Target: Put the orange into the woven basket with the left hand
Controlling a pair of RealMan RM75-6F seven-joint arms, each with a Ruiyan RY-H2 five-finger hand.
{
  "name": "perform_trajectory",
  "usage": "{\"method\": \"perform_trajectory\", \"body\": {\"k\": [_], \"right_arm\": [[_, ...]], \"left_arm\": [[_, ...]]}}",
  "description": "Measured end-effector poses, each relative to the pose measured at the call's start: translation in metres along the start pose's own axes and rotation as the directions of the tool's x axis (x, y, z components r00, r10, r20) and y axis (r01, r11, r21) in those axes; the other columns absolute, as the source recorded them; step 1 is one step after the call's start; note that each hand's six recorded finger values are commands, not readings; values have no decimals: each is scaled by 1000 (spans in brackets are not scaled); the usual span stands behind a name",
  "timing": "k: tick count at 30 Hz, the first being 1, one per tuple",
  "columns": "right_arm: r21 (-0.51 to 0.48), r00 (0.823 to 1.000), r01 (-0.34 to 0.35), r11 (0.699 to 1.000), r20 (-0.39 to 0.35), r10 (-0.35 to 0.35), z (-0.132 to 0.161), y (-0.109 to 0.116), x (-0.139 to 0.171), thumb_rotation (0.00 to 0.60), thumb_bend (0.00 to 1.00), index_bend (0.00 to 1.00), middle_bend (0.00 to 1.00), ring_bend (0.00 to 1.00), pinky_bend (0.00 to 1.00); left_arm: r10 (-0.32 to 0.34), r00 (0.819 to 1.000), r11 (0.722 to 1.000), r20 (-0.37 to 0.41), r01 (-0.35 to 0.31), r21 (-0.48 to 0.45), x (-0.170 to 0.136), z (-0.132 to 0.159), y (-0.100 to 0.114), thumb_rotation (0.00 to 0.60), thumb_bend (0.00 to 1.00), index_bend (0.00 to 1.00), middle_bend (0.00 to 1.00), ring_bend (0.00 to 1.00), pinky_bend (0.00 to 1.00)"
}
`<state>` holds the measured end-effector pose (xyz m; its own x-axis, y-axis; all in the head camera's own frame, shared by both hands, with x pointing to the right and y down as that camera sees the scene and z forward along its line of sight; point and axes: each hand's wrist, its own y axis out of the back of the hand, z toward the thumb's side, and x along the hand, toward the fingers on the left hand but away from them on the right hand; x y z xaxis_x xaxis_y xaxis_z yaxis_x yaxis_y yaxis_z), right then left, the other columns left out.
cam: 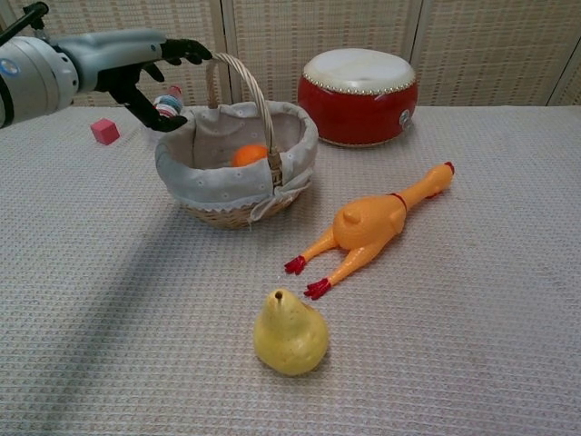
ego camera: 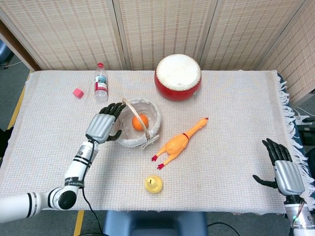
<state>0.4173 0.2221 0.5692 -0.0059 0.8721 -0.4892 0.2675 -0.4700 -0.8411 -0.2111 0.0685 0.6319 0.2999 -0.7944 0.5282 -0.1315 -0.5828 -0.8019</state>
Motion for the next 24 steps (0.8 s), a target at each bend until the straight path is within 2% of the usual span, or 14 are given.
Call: {"method": "perform_trajectory", "body": {"k": [8, 17, 22, 24], "right_arm": [[24, 1000, -1, 1000, -2, 1, -1, 1, 4, 600, 27, 0, 0, 0, 0], [52, 1000, -4, 999, -22, 5, 4, -2, 7, 600, 27, 0, 0, 0, 0], [68, 1000, -6, 998, -30, 8, 8, -6, 6, 600, 27, 0, 0, 0, 0], [72, 999, -6, 997, -33, 8, 9, -6, 6, 600, 27, 0, 0, 0, 0]], "left_arm": [[57, 995, 998, -79, -56, 17, -59, -53, 11, 600, 382, 0, 0, 0, 128], [89, 973, 996, -211, -88, 14, -172, -131, -7, 600, 382, 0, 0, 0, 119], [158, 958, 987, -239, -150, 52, -214, -158, -10, 600, 381, 0, 0, 0, 116], [164, 955, 986, -248, -154, 59, -223, -165, -14, 600, 380, 0, 0, 0, 115]]}}
